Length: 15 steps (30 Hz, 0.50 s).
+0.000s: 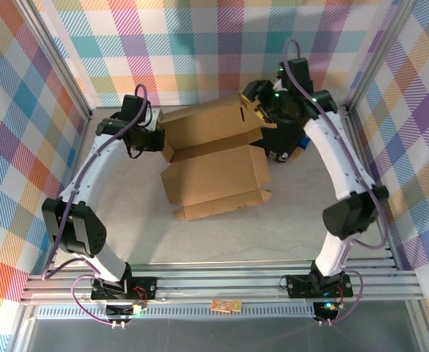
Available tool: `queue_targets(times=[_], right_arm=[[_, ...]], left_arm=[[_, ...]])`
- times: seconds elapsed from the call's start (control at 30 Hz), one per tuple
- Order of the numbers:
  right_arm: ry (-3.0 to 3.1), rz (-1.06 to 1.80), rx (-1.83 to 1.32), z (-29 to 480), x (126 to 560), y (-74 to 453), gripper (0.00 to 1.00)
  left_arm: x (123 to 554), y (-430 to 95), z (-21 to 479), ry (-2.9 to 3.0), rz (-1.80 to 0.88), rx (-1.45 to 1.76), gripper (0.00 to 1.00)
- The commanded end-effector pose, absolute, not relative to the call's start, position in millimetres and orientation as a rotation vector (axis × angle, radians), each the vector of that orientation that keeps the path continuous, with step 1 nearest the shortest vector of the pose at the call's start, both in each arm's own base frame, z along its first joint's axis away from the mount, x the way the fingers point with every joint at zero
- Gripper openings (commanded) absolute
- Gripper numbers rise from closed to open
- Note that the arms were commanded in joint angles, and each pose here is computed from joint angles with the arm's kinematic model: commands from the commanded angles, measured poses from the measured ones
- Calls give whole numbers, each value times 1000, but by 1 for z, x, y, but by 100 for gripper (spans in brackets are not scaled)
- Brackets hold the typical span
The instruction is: Fold the paper box
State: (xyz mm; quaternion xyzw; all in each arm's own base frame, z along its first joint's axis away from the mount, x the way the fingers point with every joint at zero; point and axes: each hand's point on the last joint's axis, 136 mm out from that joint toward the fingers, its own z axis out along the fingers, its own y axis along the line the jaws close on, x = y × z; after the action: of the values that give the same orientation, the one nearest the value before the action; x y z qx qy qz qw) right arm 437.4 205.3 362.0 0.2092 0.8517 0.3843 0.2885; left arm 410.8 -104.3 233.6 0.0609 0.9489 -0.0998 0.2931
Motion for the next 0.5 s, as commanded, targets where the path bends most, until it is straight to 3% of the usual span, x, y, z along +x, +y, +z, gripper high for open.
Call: queue_targets(times=[0.0,0.2,0.47], right_arm=[[2154,963,428,390,413,179,59],[2253,875,376,332,394,162,56],[2376,827,293,286,420,173,61]], left_arm=[[409,-108,242,2555,-344,113,0],[405,-108,244,2605,-366,78,0],[402,-111,247,2607,-396,60,0]])
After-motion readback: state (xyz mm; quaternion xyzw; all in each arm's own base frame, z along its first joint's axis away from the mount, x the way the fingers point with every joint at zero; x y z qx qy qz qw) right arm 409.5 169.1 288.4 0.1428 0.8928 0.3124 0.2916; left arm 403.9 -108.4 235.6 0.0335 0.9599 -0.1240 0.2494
